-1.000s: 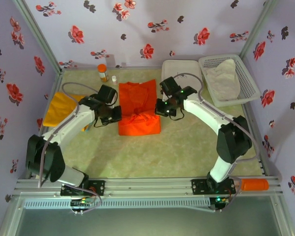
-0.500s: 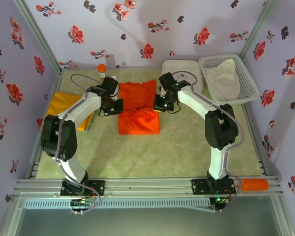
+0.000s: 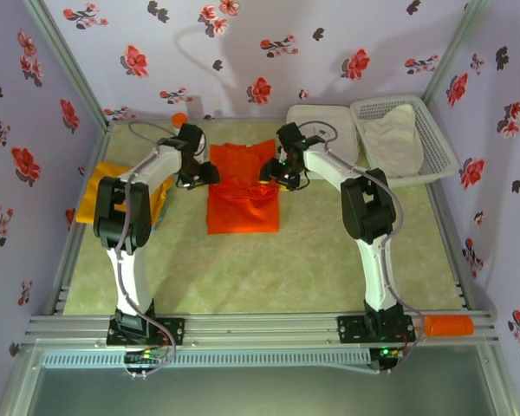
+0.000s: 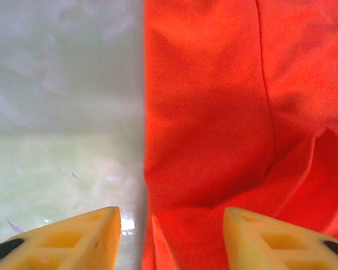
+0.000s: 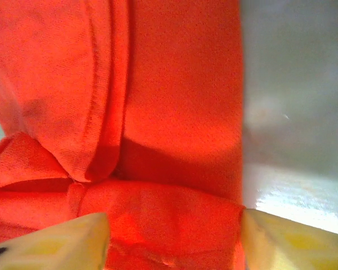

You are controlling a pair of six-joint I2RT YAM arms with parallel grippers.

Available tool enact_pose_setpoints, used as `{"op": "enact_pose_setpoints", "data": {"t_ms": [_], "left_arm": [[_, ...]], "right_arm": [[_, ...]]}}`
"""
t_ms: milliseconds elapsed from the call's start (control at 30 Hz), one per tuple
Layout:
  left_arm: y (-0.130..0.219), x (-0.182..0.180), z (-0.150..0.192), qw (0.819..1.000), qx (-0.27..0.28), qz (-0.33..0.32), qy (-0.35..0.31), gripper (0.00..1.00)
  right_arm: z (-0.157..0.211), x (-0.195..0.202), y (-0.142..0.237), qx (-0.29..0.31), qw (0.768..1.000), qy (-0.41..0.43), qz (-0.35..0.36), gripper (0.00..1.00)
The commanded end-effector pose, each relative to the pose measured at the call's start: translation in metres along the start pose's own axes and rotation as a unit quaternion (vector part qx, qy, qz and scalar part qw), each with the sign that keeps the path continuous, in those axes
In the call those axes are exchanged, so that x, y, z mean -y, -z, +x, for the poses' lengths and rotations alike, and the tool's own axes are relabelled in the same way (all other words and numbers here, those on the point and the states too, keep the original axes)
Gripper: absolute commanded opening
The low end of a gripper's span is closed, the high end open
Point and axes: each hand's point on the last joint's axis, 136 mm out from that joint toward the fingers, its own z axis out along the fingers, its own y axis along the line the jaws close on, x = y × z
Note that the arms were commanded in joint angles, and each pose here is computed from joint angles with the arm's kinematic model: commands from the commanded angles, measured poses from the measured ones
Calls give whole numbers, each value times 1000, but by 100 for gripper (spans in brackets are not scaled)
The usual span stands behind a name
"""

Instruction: Fold and stack the t-shirts

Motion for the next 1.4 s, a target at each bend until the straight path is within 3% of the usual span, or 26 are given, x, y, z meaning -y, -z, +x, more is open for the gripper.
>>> {"op": "enact_pose_setpoints", "data": {"t_ms": [0, 100, 267, 433, 633, 1100, 1367], "left_arm": [[32, 8, -16, 1000, 18, 12, -12, 53], [59, 9, -9, 999, 39, 17, -9, 54], [75, 5, 36, 999, 35, 28, 9, 53], [66, 20, 83, 997, 25, 73, 30, 52], [35, 35, 105, 993, 19, 106, 50, 51], [-18, 42, 82, 996, -19, 80, 32, 46], [-18, 46, 35, 998, -9, 64, 13, 46]], "right_arm": [[-20, -15, 25, 44, 999, 11, -14, 68], [-12, -20, 43, 57, 998, 23, -20, 70], [15, -26, 68, 65, 997, 34, -35, 71], [49, -34, 69, 55, 997, 23, -50, 73], [71, -40, 36, 41, 997, -14, -63, 75], [49, -37, -17, 29, 997, -50, -60, 75], [1, -42, -3, 74, 993, -58, -68, 75]]}}
